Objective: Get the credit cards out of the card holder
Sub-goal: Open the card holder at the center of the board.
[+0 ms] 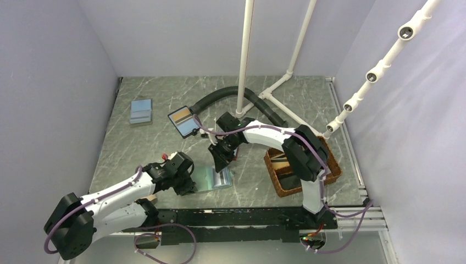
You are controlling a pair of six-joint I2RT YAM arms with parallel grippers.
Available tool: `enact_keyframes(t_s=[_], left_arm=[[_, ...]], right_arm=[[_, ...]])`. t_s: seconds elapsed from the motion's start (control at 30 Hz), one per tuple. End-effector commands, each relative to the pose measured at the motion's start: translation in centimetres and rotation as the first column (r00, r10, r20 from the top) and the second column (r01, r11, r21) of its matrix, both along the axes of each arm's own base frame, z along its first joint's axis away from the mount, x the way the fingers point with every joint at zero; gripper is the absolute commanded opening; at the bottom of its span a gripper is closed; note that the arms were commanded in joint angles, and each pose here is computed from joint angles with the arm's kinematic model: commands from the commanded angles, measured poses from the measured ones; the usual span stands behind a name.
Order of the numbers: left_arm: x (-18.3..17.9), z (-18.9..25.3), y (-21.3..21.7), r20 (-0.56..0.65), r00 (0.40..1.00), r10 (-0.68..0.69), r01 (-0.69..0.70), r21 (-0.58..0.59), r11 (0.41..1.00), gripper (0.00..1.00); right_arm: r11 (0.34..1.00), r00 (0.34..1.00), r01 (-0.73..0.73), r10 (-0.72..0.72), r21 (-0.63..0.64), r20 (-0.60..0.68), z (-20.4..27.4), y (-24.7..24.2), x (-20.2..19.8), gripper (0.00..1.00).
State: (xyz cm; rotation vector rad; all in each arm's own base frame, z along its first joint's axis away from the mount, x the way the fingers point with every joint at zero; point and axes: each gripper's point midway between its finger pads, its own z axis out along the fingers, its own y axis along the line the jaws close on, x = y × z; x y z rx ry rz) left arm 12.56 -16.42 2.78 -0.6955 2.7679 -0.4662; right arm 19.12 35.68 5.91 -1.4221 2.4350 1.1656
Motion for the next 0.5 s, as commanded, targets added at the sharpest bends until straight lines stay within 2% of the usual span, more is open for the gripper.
enact_keyframes(t_s=[0.0, 0.1, 0.17, 0.33, 0.47], left_arm=[[1.1, 2.0, -1.5, 0.074, 0.997, -0.029, 0.035, -0.086, 0.996, 0.28], [1.5, 4.5, -1.5, 0.137, 0.99, -0.032, 0.048, -0.114, 0.992, 0.39], [1.4, 6.1, -0.9, 0.17, 0.985, -0.018, 0.039, -0.121, 0.992, 0.42], [0.4, 9.5, 0.1, 0.232, 0.973, 0.01, 0.034, -0.186, 0.982, 0.41], [0.6, 11.2, -0.9, 0.285, 0.958, 0.018, 0.064, -0.277, 0.959, 0.4]], right_arm=[[0.998, 0.998, -0.046, 0.048, 0.048, -0.041, 1.6, 3.3, -1.2, 0.16], [0.998, 0.996, -0.034, 0.038, 0.049, -0.08, 1.5, 5.1, -1.3, 0.14], [1.0, 0.993, 0.0, 0.003, 0.029, -0.12, 0.8, 5.8, -1.1, 0.14], [1.0, 0.983, 0.015, -0.016, -0.009, -0.183, -0.6, 6.8, -1.5, 0.16], [1.0, 0.983, 0.0, -0.005, -0.031, -0.185, -1.4, 7.2, -2.1, 0.18]])
